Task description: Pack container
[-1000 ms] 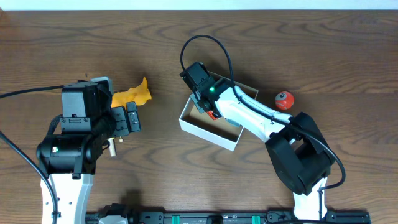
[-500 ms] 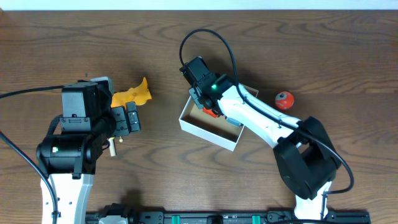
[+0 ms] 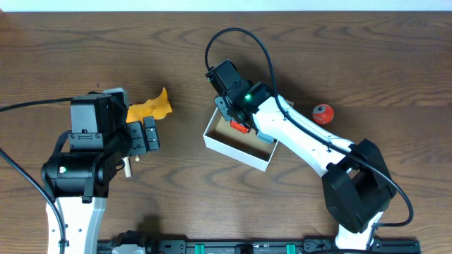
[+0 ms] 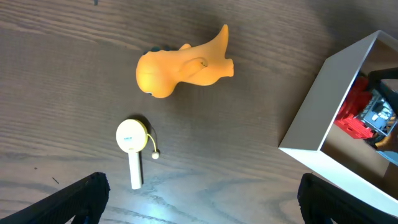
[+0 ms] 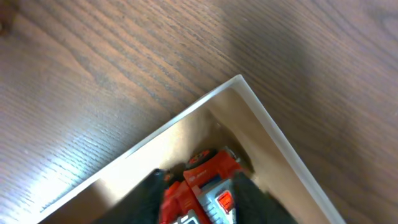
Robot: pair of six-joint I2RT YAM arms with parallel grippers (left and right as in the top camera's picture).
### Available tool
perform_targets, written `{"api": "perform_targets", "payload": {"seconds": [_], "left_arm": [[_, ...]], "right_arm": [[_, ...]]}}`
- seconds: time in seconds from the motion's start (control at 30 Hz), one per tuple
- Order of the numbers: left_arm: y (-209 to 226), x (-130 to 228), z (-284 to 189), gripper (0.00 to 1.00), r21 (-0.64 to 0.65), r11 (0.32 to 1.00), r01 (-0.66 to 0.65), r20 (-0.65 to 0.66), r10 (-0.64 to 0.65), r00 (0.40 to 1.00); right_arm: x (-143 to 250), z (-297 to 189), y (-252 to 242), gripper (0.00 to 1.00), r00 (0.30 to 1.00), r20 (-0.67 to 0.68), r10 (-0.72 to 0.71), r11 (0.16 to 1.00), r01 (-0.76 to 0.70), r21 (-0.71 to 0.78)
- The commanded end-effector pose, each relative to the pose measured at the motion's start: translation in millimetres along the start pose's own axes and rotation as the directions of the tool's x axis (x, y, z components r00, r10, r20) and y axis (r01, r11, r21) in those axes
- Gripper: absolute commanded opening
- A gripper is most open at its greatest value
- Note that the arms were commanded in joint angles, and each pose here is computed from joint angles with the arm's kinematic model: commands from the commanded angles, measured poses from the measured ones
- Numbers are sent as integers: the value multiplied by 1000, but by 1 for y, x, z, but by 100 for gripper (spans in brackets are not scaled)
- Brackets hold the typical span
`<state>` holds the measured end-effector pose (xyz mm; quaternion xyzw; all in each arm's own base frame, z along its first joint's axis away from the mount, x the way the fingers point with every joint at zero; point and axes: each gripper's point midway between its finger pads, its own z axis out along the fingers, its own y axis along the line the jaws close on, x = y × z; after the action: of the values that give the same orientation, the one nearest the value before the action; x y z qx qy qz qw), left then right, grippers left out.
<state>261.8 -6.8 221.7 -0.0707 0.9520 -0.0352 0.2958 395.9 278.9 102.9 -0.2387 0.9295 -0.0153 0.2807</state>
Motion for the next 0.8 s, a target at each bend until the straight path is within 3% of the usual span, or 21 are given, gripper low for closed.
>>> {"api": "perform_targets", "payload": {"seconds": [0.0, 0.77], "left_arm": [[1, 0, 0, 98, -3, 1000, 5, -1, -5, 1000], [1, 0, 0, 98, -3, 1000, 5, -1, -5, 1000]], "right_arm": [[-10, -7, -8, 25, 999, 26, 18, 1000, -18, 1], [41, 25, -10, 26, 983, -184, -1, 1000, -4, -24]]}}
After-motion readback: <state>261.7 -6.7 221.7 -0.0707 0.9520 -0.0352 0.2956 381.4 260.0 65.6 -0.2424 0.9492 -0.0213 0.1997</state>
